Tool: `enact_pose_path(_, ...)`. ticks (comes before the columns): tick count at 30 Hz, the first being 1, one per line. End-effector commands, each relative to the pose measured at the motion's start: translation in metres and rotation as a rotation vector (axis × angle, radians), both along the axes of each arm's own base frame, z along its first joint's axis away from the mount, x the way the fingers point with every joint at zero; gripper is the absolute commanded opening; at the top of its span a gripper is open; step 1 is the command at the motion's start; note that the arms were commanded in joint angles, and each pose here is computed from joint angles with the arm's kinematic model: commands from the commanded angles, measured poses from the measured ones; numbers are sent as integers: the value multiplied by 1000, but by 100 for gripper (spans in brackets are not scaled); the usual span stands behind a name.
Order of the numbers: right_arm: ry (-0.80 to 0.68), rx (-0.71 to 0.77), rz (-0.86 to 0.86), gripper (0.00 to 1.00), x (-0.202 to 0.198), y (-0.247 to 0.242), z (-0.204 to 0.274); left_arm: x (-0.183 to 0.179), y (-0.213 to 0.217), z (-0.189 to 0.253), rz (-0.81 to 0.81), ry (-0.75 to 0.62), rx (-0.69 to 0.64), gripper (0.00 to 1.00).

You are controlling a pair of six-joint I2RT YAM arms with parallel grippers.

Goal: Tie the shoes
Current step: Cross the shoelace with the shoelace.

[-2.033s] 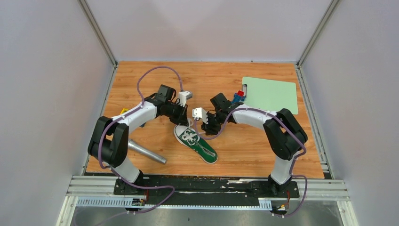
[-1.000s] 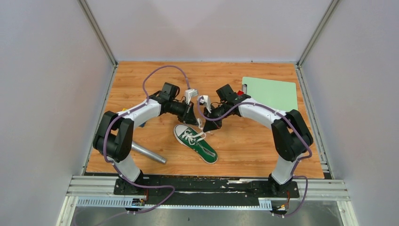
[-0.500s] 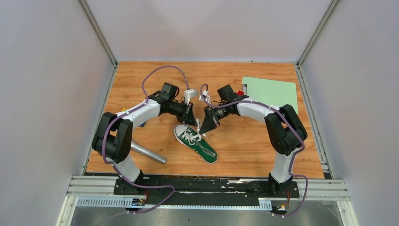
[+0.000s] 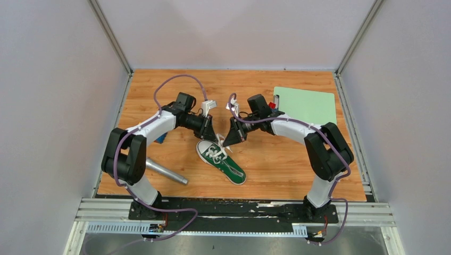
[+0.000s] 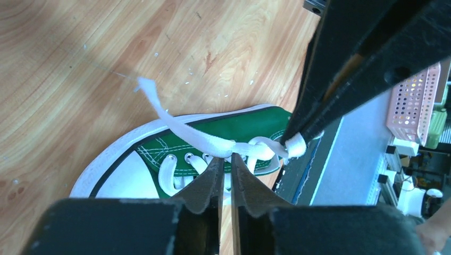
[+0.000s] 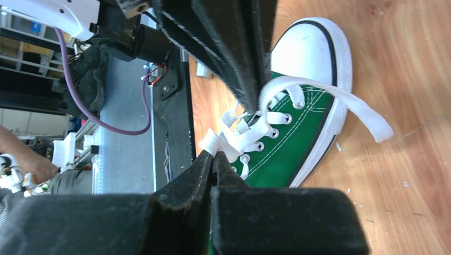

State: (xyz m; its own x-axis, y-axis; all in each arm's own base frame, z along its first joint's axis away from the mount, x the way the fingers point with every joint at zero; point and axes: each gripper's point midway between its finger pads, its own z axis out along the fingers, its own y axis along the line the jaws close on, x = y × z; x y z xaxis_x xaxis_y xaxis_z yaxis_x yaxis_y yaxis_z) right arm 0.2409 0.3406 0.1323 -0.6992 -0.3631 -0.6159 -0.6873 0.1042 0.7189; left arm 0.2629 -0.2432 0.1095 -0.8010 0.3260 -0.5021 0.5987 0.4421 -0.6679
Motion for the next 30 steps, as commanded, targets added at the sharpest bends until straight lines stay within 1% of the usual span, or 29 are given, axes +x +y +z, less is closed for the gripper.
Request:
enact_pose_path(1,-103,7,-62,0,11,2,18,-12,-2,27,-74,-69,-94,24)
enact_pose_path(2,-108,0,-73,0,13,1,19,-17,-3,30,-91,-64,-117,26)
enact_pose_path(3,-115,-8,-86,0,15,1,19,-18,-3,32,-98,-74,-124,32)
enact_pose_path(5,-149,-37,-115,0,21,1,18,-20,-2,34,-102,-87,-125,40)
enact_pose_path(9,-203,-94,-171,0,35,-2,13,-20,7,35,-106,-158,-72,50)
enact_pose_path(13,-208,-94,-179,0,40,1,14,-24,13,37,-120,-208,-46,53)
enact_pose_path(18,-236,-80,-185,0,52,8,17,-26,16,42,-143,-257,-39,53)
enact_pose_path(22,-266,-48,-177,0,58,13,26,-22,21,45,-157,-290,-1,52)
enact_pose_path(25,-279,-35,-169,0,59,15,30,-13,24,47,-147,-324,31,53)
enact_pose_path(30,-266,-38,-158,0,54,13,24,-1,17,33,-141,-341,-1,62)
